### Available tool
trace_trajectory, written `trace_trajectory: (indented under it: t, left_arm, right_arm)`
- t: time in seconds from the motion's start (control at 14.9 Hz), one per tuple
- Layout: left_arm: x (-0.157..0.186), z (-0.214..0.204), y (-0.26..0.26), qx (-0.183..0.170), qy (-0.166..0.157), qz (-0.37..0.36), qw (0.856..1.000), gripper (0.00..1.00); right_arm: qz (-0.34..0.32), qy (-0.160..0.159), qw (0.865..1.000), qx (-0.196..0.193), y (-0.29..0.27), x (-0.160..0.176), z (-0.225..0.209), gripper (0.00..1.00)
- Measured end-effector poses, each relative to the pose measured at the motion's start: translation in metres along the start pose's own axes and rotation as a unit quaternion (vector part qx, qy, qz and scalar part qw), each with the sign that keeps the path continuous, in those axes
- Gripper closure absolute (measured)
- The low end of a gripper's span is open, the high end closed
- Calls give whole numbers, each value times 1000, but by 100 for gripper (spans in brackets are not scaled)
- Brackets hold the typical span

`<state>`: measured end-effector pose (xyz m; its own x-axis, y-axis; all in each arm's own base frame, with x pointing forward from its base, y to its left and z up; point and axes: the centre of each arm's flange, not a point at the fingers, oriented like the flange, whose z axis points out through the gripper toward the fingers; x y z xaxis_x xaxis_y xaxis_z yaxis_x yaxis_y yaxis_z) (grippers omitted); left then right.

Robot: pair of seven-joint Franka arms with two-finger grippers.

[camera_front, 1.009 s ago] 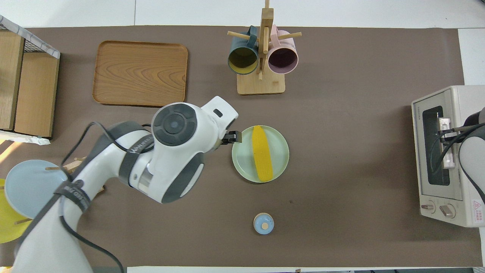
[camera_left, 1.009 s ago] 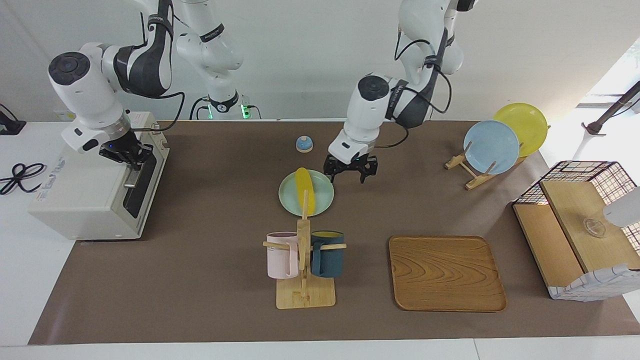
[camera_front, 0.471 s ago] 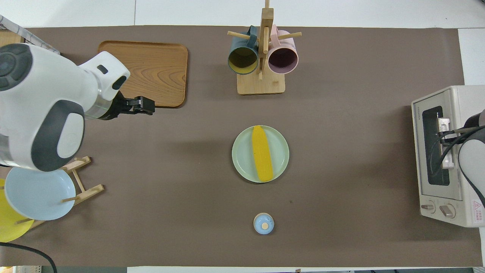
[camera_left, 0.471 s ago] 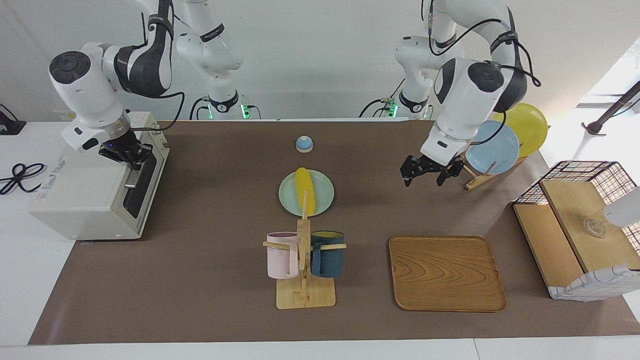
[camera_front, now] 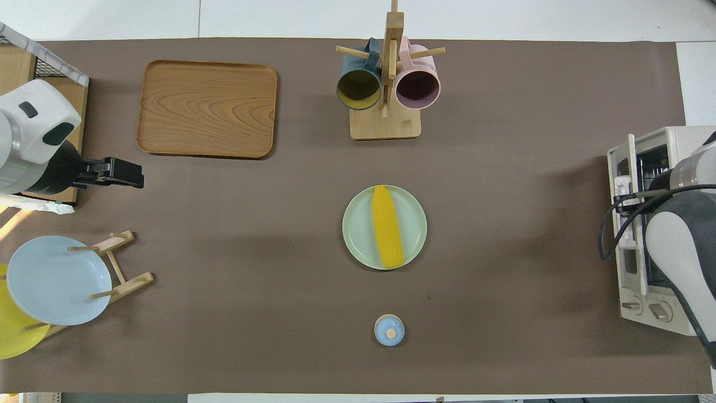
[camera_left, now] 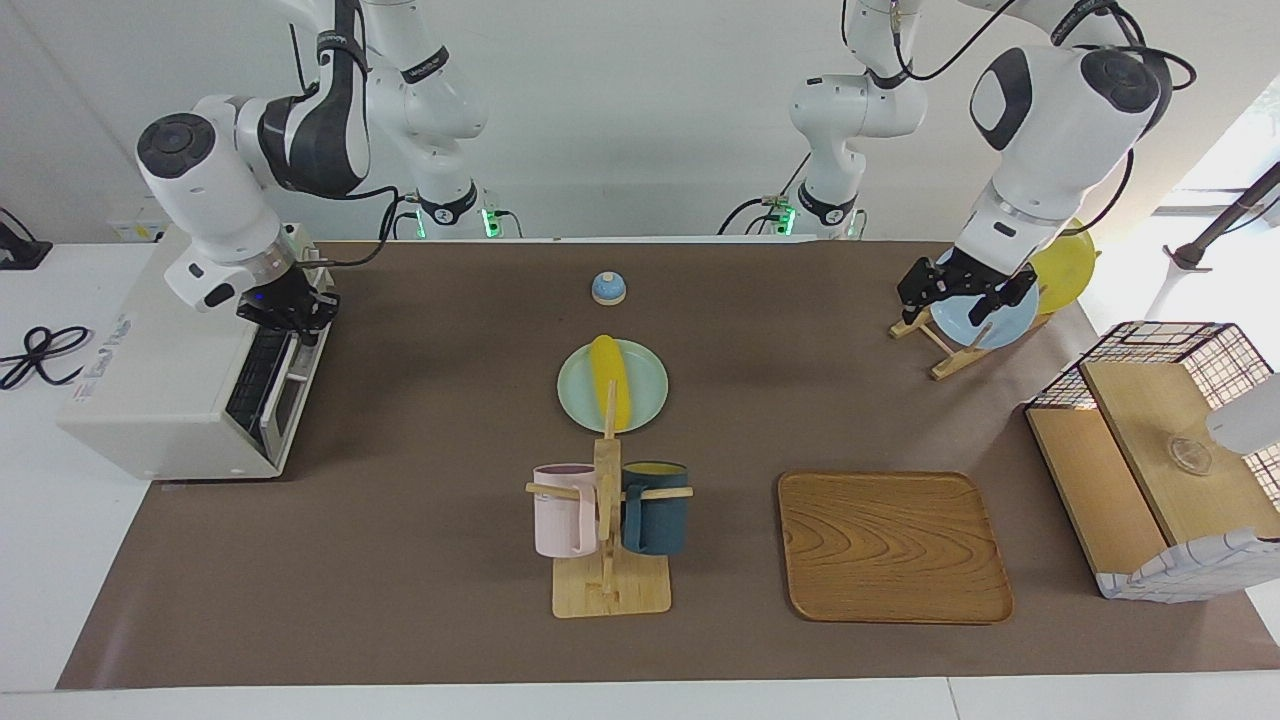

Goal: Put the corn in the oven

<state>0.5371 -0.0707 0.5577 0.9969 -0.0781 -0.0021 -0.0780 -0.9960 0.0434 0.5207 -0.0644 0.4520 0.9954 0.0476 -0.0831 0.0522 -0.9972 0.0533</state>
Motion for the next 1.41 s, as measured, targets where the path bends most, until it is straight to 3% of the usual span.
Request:
trace_trajectory:
  t: [0.4,0.61,0.94,1.41]
  left_arm:
    - [-20,-20,-10,21,-14,-3,1000,0]
    - [-20,-21,-23,22,-13,-14,1000,0]
    - [-20,-23,-17,22,-11,-9,1000,0]
    - [14,-14,-11,22,-22,-1,1000,0]
  right_arm:
    - [-8,11,1000,17,-24,1,22,99]
    - [-17,9,1000,24,-45,7,47,99]
    - [-12,31,999,27,-70,9,95,99]
    - [-6,30,999,34,-78,14,138,99]
